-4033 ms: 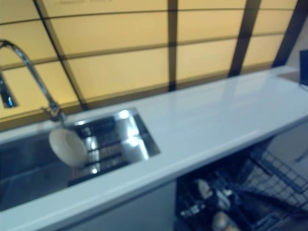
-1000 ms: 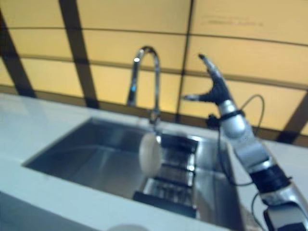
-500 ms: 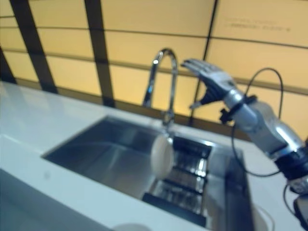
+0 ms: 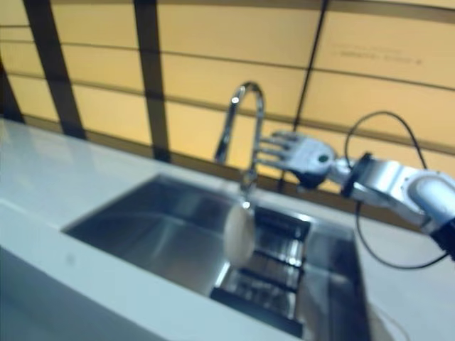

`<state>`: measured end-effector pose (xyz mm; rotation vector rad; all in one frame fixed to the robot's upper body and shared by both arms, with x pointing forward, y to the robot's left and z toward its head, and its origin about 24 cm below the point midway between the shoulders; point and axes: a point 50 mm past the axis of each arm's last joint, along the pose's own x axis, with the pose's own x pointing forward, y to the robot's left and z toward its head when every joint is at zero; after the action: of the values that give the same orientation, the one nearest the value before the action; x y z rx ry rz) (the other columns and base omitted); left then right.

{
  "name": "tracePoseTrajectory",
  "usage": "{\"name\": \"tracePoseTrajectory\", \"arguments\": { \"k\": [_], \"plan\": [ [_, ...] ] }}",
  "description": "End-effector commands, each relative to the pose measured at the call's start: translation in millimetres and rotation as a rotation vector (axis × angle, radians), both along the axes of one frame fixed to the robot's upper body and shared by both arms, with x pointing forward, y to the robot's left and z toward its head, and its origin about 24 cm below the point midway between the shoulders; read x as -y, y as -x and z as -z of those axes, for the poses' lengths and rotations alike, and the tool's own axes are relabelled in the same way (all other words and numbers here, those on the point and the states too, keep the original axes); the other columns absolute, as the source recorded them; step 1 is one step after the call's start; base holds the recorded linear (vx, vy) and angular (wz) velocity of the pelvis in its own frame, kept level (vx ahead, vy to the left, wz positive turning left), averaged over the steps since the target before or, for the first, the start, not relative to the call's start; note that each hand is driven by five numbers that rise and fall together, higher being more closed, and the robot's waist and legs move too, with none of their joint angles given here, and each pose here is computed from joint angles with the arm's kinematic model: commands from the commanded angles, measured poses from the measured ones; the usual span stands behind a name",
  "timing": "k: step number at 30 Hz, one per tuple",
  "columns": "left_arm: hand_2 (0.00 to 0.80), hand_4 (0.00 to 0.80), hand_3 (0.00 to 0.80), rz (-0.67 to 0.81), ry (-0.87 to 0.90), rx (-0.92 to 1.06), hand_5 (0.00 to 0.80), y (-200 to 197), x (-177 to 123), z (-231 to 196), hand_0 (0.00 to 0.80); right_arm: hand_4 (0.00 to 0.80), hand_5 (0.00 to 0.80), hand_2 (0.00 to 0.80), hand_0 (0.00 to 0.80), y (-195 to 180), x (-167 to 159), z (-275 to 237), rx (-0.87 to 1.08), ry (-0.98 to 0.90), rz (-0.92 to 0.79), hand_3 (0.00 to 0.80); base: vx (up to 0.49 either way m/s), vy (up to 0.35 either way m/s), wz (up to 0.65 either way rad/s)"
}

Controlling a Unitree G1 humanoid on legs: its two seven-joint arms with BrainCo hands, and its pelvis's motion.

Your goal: Take plates into dishwasher

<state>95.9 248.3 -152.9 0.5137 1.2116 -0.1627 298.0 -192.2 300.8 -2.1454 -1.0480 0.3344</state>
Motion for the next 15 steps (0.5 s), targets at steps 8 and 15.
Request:
{"name": "tracePoseTrajectory", "arguments": {
  "k": [8,15],
  "plan": [
    [0.0,0.0,0.0,0.03,-0.024,0.051,0.0,-13,-11,-8,0.0,0.0,0.0,0.0,0.0,1,-15,7,-0.095,0.169,-0.036,0.0,0.0,0.0,0.0],
    [0.0,0.0,0.0,0.077,-0.013,0.033,0.0,-13,-7,-7,0.0,0.0,0.0,0.0,0.0,-8,-25,20,-0.17,0.159,-0.041,0.0,0.0,0.0,0.0]
  ]
}}
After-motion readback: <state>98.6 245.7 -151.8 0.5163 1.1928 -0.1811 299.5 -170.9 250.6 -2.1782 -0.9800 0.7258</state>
